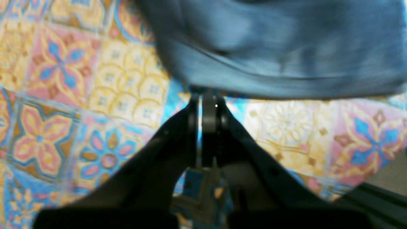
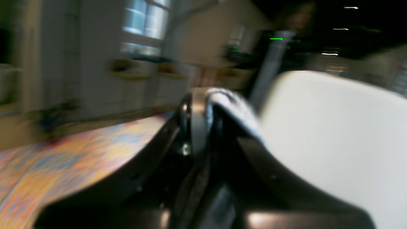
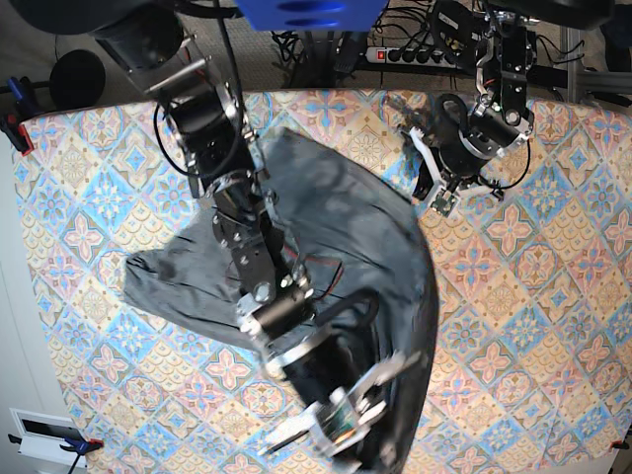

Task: Layout the t-shirt on the table in an organized manner, then fold the t-shirt properly
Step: 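Lower the shirt with the right gripper onto the table, left gripper releasing, then grasp the bunched grey shirt's other end with the left gripper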

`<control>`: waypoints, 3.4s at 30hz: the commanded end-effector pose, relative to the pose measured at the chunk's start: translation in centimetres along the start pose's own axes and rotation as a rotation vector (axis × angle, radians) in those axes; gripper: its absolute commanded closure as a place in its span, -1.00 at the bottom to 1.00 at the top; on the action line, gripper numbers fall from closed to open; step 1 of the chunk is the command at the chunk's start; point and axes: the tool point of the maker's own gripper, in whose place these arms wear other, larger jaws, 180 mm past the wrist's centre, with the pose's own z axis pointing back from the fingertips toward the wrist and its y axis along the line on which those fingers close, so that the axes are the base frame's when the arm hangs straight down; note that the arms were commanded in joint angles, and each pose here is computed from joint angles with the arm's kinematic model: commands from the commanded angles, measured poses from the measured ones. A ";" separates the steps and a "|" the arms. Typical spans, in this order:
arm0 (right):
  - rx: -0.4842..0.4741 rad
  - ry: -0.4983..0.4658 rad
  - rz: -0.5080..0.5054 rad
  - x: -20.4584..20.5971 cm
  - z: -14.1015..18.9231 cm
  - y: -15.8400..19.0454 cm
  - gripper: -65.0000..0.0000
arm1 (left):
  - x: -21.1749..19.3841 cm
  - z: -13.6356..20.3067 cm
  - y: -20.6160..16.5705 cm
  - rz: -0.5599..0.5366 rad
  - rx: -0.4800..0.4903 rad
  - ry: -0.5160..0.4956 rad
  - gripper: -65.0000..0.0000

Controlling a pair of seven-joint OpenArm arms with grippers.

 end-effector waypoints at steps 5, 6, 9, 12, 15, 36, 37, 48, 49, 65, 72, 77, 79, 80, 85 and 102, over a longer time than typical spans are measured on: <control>-0.354 -0.153 -0.096 4.6 0.2 -13.7 1.00 | 0.0 -0.8 -1.1 0.050 -0.033 -0.021 0.93; -0.383 -0.138 -0.132 3.6 0.6 -14.9 1.00 | -0.5 -1.3 -1.8 0.057 -0.054 -0.002 0.91; -0.384 -0.156 -0.170 3.8 0.8 -15.1 1.00 | -2.4 -2.8 -4.0 0.055 -0.120 0.061 0.71; -0.407 -0.115 -0.096 2.4 2.9 -17.1 1.00 | -4.4 -3.8 -5.9 0.058 -0.176 0.124 0.42; -0.416 -0.070 -0.059 0.6 5.6 -17.1 1.00 | -5.7 -4.1 -6.2 0.058 -0.189 0.159 0.16; -0.402 0.255 -0.041 -10.0 21.8 -11.2 1.00 | 11.8 -6.3 7.2 -0.442 0.183 -0.028 -0.47; -0.401 0.266 -0.045 -10.1 22.3 -10.9 1.00 | 12.4 -7.3 8.1 -0.458 0.195 -0.002 -0.51; -0.396 0.357 -0.073 -11.8 25.5 -9.0 1.00 | 13.7 -15.7 13.9 -0.222 0.119 0.163 -0.54; -0.396 0.360 -0.074 -11.9 25.6 -9.0 1.00 | 14.5 -15.8 13.9 -0.216 0.116 0.153 -0.54; -0.393 0.379 -0.082 -12.1 26.3 -8.4 1.00 | 13.2 -19.4 9.9 -0.133 0.009 0.138 -0.54; -0.366 0.365 -0.101 -12.0 26.6 -6.9 1.00 | 12.5 -20.1 10.0 -0.097 -0.002 0.072 -0.54; -0.320 0.337 -0.129 -11.7 25.8 -5.1 1.00 | 13.5 -20.1 11.0 -0.106 0.049 0.018 -0.54; -0.319 0.339 -0.131 -11.7 25.8 -5.0 1.00 | 13.7 -20.2 11.6 -0.131 0.098 -0.002 -0.54; -0.319 0.343 -0.132 -11.8 26.0 -4.9 1.00 | 13.9 -20.2 11.7 -0.144 0.113 -0.012 -0.54; -0.321 0.355 -0.135 -12.0 26.3 -4.8 1.00 | 11.2 -21.3 8.9 -0.259 0.071 0.050 -0.19; -0.289 0.372 -0.080 -12.2 26.7 -5.7 1.00 | 11.6 -18.0 9.2 -0.279 0.183 -0.131 1.00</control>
